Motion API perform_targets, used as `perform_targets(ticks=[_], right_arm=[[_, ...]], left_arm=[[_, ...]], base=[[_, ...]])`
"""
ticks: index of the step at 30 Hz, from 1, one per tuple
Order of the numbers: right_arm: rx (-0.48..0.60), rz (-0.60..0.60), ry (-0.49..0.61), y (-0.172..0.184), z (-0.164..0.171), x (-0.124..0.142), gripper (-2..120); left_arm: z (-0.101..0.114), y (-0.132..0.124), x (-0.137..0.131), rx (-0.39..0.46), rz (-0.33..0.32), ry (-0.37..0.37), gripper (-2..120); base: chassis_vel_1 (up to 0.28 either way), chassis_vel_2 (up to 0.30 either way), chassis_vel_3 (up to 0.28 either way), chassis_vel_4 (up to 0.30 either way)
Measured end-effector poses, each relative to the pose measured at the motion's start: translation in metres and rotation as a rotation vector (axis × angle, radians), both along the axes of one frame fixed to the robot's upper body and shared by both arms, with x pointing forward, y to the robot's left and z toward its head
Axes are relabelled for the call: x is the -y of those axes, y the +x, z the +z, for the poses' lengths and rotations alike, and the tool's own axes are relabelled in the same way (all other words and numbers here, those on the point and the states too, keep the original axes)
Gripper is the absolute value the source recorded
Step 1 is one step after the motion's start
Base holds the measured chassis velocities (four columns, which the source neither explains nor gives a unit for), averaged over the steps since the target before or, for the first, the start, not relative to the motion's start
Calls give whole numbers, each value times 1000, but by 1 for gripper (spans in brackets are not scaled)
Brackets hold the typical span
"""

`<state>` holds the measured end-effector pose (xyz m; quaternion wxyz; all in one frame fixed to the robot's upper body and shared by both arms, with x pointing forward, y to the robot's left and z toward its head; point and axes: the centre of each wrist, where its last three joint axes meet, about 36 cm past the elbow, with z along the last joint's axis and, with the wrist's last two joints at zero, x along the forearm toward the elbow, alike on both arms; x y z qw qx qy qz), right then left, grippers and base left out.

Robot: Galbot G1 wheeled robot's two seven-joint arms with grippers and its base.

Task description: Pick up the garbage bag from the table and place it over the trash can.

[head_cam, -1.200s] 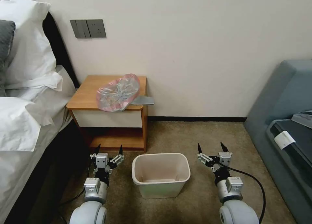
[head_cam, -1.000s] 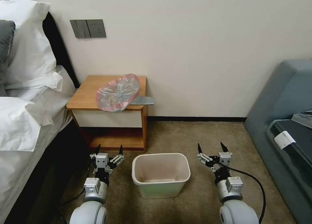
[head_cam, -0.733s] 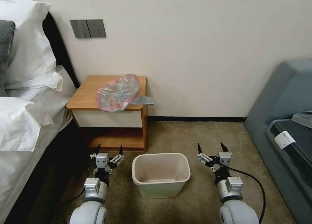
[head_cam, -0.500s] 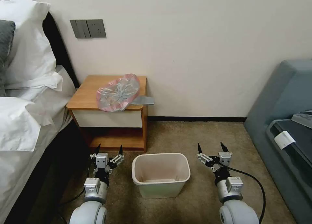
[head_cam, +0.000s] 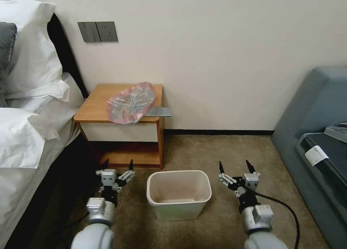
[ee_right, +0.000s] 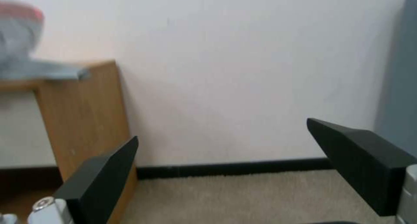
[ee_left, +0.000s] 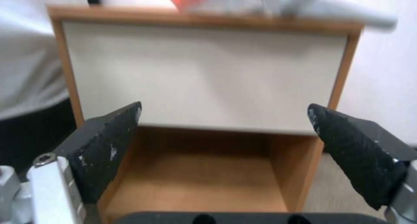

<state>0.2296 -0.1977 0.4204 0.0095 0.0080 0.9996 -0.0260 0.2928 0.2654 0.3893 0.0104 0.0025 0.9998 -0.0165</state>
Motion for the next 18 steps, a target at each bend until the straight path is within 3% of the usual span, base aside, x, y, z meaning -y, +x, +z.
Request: perform_targets(ticks=[3, 7, 12, 18], right_arm=[[31, -16, 12, -22, 25, -8, 100], [30, 20, 10, -19, 21, -6, 100], [55, 49, -27, -5, 11, 7, 100], [87, 108, -90, 18, 4, 16, 100]], left_arm=[[13, -2, -14, 49, -6, -52, 99], [24, -3, -24, 88, -12, -92, 99], [18, -11, -9, -9, -70, -172, 99], [14, -14, -6, -25, -70, -163, 99]], base=[[0, 0, 0, 0], [0, 0, 0, 0], [0, 0, 0, 0], [0, 0, 0, 0]])
